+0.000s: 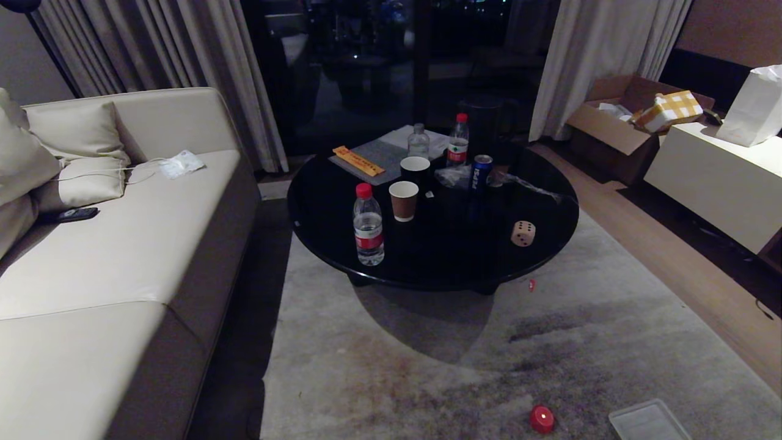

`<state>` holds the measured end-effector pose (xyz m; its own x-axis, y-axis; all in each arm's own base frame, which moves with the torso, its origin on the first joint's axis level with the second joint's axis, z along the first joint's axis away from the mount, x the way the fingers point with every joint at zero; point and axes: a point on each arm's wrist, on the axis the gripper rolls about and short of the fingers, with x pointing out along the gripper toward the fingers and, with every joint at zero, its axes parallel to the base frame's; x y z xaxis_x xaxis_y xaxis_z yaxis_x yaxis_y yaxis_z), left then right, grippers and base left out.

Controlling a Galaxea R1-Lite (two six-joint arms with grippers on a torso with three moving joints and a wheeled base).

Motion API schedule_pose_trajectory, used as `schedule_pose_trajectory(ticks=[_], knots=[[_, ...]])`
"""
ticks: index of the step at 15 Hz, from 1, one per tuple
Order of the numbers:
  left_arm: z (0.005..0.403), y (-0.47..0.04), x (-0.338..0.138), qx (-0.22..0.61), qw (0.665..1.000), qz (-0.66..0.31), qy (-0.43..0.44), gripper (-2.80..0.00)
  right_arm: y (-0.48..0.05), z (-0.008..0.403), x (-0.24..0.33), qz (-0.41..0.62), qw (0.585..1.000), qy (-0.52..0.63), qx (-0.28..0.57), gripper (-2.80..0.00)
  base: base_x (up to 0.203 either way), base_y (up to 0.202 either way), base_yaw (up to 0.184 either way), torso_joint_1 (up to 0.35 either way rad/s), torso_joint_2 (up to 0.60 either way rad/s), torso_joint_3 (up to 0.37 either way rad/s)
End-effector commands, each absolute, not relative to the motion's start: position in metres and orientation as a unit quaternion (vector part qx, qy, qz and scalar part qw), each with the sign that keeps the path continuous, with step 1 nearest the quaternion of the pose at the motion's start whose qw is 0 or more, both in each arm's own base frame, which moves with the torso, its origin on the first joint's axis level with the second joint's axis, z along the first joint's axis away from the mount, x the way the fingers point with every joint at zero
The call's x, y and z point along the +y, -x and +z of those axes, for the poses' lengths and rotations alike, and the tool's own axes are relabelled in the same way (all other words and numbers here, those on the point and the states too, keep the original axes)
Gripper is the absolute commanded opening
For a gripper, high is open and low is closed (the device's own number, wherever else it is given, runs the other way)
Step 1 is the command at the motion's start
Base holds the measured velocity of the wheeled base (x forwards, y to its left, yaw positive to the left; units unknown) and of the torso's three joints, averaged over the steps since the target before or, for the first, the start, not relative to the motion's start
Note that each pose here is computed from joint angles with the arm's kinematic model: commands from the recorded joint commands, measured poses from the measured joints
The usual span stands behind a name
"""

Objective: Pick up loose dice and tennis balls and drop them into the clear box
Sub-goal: Pick up toys out of the box

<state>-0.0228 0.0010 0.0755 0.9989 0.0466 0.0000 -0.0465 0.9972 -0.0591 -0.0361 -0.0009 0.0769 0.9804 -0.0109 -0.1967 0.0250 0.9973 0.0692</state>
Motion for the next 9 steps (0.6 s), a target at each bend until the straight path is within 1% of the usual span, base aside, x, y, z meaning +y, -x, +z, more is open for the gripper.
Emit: schedule_pose_trajectory(ticks=[1,9], knots=[[0.0751,0.0227,0.0011,0.0,0.999,0.024,0.031,-2.8,0.036,0.0768,-0.0009,-0.009,0.994,-0.036,0.1,-2.8,0.0,0.0,0.0,0.0,0.0,0.0],[0.0752,0.0226,0.0012,0.0,0.999,0.027,0.04,-2.8,0.0361,0.0768,-0.0009,-0.009,0.994,-0.036,0.099,-2.8,0.0,0.0,0.0,0.0,0.0,0.0]])
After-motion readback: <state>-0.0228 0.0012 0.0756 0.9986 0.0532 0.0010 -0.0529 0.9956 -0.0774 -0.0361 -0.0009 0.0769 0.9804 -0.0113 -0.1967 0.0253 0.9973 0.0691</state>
